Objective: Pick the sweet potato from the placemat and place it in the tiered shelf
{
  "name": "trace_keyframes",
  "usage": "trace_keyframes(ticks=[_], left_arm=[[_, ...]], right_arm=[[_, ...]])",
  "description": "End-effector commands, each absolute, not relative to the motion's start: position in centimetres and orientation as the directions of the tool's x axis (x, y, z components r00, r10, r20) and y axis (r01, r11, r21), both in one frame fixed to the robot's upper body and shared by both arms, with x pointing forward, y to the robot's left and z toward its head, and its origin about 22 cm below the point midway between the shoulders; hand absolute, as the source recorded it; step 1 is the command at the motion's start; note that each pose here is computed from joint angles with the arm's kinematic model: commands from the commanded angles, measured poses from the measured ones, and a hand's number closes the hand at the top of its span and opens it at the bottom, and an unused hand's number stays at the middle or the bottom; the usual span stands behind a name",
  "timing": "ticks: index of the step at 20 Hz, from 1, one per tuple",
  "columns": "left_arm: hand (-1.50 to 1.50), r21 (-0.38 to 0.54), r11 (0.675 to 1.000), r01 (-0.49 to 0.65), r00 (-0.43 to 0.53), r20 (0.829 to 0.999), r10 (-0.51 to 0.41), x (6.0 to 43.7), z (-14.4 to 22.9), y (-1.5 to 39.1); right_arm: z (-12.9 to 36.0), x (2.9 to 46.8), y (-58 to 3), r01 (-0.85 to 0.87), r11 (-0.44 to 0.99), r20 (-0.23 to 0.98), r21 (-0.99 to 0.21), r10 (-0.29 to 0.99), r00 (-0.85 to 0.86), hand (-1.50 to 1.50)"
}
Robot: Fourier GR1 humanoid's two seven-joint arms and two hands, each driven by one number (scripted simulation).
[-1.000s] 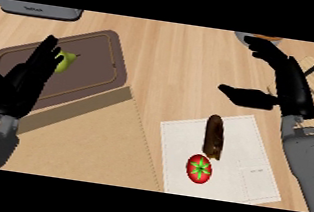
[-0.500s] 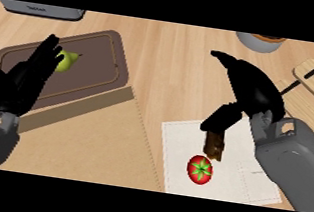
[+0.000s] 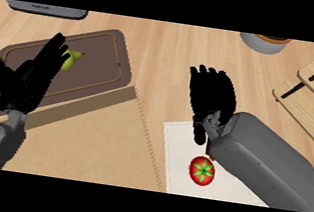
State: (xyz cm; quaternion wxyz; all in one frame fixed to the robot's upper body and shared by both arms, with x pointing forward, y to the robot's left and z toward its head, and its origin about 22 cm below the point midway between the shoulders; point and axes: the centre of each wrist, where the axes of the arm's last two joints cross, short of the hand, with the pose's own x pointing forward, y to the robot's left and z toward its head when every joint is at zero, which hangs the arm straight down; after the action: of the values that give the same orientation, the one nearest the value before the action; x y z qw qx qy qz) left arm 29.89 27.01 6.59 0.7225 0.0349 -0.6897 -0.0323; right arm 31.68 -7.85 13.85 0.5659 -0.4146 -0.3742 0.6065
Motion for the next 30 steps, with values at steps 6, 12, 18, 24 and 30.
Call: trace_keyframes(ticks=[6,12,18,24,30], left_arm=[[0.0,0.094,0.995,-0.017,0.06,0.994,-0.093,30.1,6.9,28.6],[0.0,0.085,0.996,-0.007,0.054,0.995,-0.085,30.5,6.7,28.2],[0.0,0.087,0.996,-0.026,0.053,0.995,-0.086,30.6,7.6,28.0],[0.0,0.093,0.995,-0.034,0.043,0.995,-0.092,30.4,7.3,26.3],[0.0,0.097,0.994,-0.043,0.046,0.994,-0.095,30.7,6.8,27.3]], right_arm=[[9.8,31.8,-3.0,-0.491,-0.286,-0.379,-0.823,0.92,0.101,-1.5],[6.8,31.7,-2.0,-0.536,-0.383,-0.512,-0.752,0.852,0.11,-1.5],[6.1,32.0,-1.8,-0.559,-0.421,-0.565,-0.714,0.819,0.105,-1.5],[5.6,31.1,-0.7,-0.575,-0.414,-0.569,-0.706,0.815,0.112,-1.5],[4.2,30.8,-2.9,-0.561,-0.408,-0.566,-0.72,0.813,0.134,-1.5]])
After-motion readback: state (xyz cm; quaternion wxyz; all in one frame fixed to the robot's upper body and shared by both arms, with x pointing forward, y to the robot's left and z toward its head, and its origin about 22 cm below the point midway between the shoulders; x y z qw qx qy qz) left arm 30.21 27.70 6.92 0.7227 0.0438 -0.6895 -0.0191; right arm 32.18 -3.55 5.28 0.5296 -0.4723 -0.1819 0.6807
